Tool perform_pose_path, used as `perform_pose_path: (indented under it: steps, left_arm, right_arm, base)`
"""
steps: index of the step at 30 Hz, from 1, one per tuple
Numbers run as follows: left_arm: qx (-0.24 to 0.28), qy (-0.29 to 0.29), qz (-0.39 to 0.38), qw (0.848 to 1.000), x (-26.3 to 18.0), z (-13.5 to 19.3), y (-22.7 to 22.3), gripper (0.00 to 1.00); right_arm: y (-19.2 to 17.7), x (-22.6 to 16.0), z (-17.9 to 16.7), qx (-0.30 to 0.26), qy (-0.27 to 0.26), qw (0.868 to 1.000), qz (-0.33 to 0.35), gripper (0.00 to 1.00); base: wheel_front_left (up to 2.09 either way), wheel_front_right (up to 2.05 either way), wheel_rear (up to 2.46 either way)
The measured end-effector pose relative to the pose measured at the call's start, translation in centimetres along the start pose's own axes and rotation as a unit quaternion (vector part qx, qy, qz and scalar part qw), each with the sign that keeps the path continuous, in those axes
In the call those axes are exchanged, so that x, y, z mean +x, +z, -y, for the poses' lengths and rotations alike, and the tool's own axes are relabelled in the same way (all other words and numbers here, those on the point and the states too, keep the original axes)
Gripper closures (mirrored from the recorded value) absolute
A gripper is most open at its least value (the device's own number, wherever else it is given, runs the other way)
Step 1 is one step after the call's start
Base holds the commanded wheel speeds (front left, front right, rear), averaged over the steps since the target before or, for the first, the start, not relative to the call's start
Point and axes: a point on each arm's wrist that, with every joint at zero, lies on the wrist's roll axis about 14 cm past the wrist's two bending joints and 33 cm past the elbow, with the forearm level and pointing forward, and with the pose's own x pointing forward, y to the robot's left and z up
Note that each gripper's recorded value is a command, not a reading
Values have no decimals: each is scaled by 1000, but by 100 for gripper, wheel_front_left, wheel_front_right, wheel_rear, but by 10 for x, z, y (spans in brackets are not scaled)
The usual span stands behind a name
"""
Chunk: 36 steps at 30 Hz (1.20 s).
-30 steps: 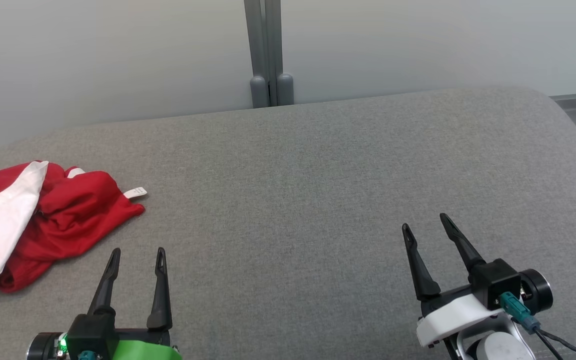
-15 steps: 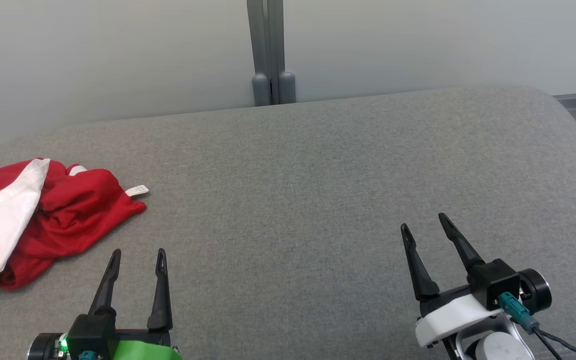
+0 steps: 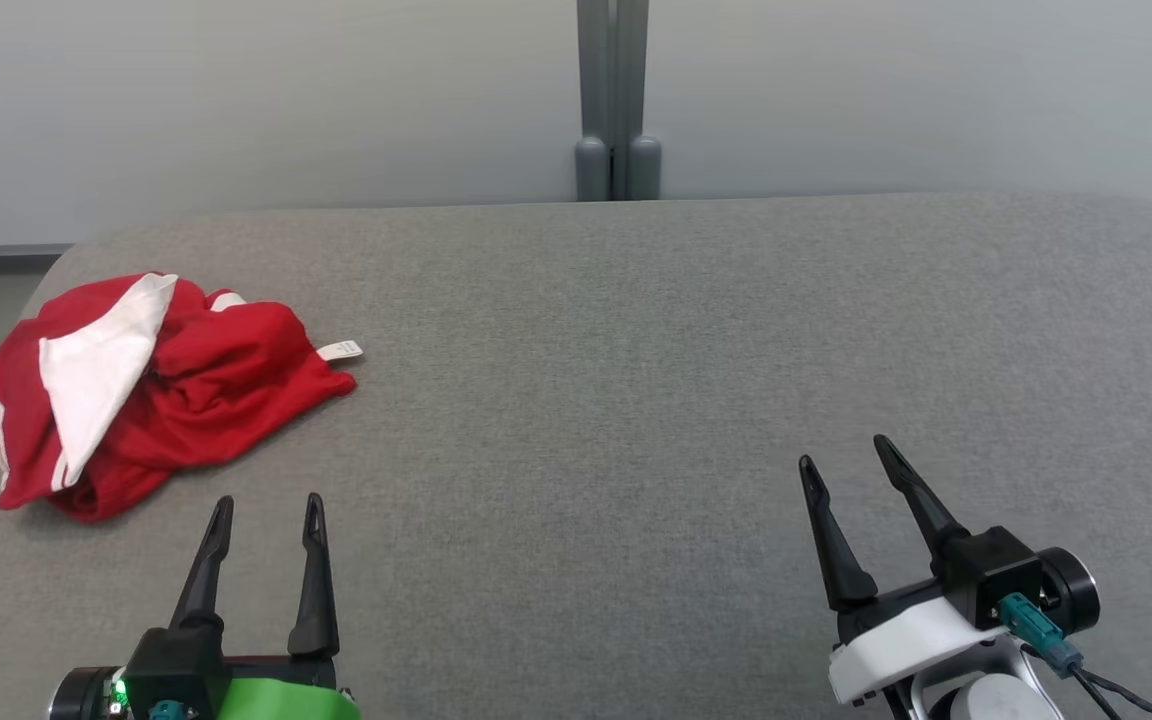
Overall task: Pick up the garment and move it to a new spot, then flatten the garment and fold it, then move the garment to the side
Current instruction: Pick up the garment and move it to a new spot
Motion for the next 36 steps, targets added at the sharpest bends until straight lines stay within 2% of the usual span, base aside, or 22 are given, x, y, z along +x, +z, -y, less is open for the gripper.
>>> perform_pose_path:
  steps: [21, 36]
  left_arm:
    - [23, 142, 16, 989, -67, -80, 17, 0]
    - [41, 223, 25, 974, -110, -115, 28, 0]
  right_arm:
    - [-5, 29, -89, 31, 138, 990, -5, 0]
    - [-9, 36, -139, 43, 213, 976, -12, 0]
  base:
    - [0, 0, 0]
    - [0, 0, 0]
